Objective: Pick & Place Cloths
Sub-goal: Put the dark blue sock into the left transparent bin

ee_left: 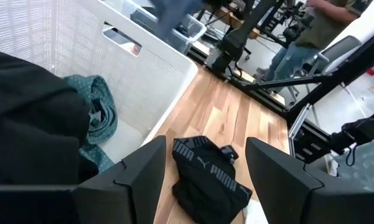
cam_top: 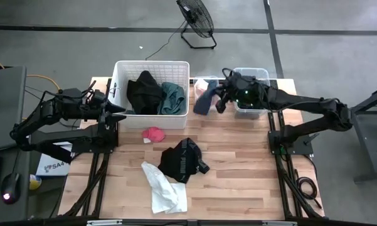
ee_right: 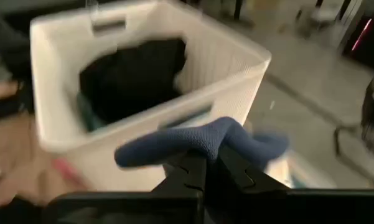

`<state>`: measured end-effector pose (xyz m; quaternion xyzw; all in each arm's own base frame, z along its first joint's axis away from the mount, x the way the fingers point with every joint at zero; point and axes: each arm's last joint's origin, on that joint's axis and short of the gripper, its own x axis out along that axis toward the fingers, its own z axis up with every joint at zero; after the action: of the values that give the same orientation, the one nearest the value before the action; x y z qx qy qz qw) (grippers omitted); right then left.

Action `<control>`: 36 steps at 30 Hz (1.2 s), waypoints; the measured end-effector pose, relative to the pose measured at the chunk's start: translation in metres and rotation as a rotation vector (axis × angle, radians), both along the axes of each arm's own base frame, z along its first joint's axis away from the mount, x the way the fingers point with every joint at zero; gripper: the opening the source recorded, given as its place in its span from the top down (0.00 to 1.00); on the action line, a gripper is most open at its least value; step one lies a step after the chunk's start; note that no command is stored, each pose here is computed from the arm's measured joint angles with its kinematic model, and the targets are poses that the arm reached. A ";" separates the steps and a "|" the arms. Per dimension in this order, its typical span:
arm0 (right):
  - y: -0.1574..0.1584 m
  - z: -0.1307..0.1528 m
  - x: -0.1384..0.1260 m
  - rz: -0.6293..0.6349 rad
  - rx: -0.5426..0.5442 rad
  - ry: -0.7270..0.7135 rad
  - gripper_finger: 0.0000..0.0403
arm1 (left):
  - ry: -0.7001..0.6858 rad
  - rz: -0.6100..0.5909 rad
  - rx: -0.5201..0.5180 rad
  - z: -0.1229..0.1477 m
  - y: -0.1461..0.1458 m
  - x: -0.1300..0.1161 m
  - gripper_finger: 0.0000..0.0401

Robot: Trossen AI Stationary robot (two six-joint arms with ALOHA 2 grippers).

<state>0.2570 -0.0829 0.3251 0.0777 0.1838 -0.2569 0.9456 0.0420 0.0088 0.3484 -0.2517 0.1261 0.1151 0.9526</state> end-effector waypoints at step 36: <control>-0.083 -0.021 -0.016 -0.121 -0.210 0.216 0.99 | -0.047 0.192 -0.007 0.004 0.005 0.000 0.46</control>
<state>0.2412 -0.1659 0.3045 -0.0388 0.2516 -0.3383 0.9060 0.0418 0.0141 0.3526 -0.2686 0.0793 0.1994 0.9390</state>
